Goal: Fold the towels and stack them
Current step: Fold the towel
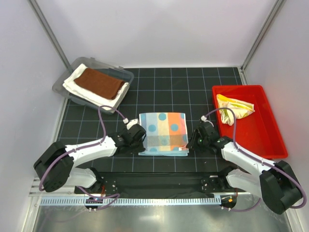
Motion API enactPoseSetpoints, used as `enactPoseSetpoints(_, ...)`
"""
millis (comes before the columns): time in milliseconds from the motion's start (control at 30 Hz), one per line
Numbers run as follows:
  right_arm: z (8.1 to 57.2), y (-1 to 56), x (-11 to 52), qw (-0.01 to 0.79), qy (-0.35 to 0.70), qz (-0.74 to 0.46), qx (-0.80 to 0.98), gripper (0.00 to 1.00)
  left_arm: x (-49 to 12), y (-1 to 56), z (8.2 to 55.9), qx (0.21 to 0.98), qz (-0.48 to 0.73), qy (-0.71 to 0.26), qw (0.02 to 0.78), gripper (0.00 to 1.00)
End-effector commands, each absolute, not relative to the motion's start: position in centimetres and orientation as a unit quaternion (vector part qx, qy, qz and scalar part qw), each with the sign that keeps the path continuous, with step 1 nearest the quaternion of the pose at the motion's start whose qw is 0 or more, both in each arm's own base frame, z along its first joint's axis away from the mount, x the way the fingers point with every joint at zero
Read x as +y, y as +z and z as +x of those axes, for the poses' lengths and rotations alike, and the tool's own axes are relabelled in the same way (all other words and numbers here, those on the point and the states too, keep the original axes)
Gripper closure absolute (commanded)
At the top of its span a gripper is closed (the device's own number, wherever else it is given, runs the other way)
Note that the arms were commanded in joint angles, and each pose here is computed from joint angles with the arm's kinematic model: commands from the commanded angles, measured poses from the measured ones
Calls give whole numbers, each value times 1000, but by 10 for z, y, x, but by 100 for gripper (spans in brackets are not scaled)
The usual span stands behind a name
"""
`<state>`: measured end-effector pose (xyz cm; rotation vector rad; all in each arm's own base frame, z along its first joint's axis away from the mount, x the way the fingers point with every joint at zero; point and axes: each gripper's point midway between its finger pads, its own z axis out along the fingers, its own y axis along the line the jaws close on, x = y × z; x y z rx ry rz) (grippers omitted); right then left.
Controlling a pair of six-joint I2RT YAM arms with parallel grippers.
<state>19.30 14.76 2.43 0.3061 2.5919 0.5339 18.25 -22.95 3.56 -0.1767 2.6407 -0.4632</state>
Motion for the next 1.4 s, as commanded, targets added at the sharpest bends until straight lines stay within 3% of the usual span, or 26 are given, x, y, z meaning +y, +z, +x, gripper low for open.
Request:
enactPoseSetpoints(0,208,27,152,271,204,98,936,65,-235,43,189,954,-66,-172,236,100)
enactPoseSetpoints(167,210,21,154,265,200,82,940,69,-237,45,190,954,-62,-173,238,100)
enactPoseSetpoints(267,209,25,159,265,216,77,936,85,-237,46,191,953,-62,-174,238,100)
enactPoseSetpoints(300,210,30,161,271,222,76,933,96,-238,48,191,953,-62,-175,239,100)
enactPoseSetpoints(333,210,34,162,272,226,76,933,99,-238,50,192,953,-61,-175,241,100)
enactPoseSetpoints(700,214,93,184,263,272,47,925,99,-226,87,200,963,-40,-110,242,100)
enactPoseSetpoints(933,194,63,177,232,270,69,932,99,-203,45,173,972,-52,-94,207,100)
enactPoseSetpoints(1367,179,33,175,215,280,76,932,99,-203,25,167,973,-42,-107,201,100)
